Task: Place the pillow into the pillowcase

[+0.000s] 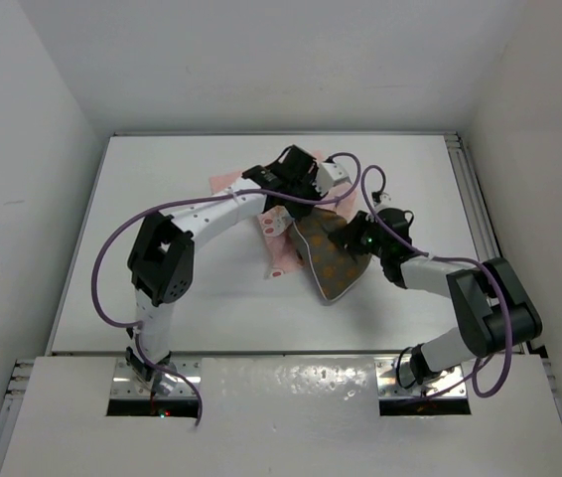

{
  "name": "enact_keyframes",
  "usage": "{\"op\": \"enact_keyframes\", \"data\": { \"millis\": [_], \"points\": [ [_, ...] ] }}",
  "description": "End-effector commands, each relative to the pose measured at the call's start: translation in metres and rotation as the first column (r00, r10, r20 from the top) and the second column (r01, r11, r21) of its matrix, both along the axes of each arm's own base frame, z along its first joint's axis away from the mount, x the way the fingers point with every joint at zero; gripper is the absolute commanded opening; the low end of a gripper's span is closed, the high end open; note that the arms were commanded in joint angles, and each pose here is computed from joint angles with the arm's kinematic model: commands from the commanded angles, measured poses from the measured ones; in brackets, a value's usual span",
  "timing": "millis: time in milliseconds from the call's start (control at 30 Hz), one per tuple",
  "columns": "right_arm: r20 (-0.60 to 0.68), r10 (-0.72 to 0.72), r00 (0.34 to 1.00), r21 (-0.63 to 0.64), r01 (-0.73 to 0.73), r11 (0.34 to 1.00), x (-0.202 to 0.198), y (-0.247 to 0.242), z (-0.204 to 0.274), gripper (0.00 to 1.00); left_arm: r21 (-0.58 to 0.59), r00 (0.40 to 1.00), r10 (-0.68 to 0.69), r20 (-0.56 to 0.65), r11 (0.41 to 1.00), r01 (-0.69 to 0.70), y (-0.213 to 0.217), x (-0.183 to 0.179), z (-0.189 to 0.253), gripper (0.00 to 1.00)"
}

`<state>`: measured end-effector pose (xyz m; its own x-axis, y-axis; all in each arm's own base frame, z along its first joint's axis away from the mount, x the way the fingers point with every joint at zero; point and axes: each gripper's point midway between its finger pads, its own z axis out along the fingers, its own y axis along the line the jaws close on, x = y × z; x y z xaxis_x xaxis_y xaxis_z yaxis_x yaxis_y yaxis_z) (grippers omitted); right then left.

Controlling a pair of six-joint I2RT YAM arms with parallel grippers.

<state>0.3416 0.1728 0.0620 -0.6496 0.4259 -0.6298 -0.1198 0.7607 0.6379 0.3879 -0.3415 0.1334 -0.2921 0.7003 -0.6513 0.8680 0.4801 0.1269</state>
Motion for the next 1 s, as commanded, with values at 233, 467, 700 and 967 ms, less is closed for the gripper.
{"op": "enact_keyframes", "data": {
  "millis": [233,467,700,967],
  "points": [
    [0.085,0.001,0.996,0.016,-0.002,1.0,-0.008,0.002,0.021,0.0,-0.056,0.993,0.025,0.115,0.998,-0.019,-0.001,0.009,0.03,0.0],
    [0.06,0.009,0.998,0.013,-0.01,1.0,-0.013,0.006,0.015,0.0,-0.004,0.974,0.129,0.188,0.991,-0.13,0.018,0.032,0.0,0.22],
    [0.054,0.018,0.998,-0.002,-0.018,1.0,-0.016,0.008,0.012,0.0,-0.06,0.981,0.131,0.144,0.99,-0.124,0.009,0.029,0.008,0.0],
    [0.225,0.036,0.974,0.091,-0.058,0.994,0.006,0.025,0.088,0.0,-0.125,0.989,-0.123,0.084,0.983,0.133,-0.024,-0.029,0.069,0.0]
  ]
}}
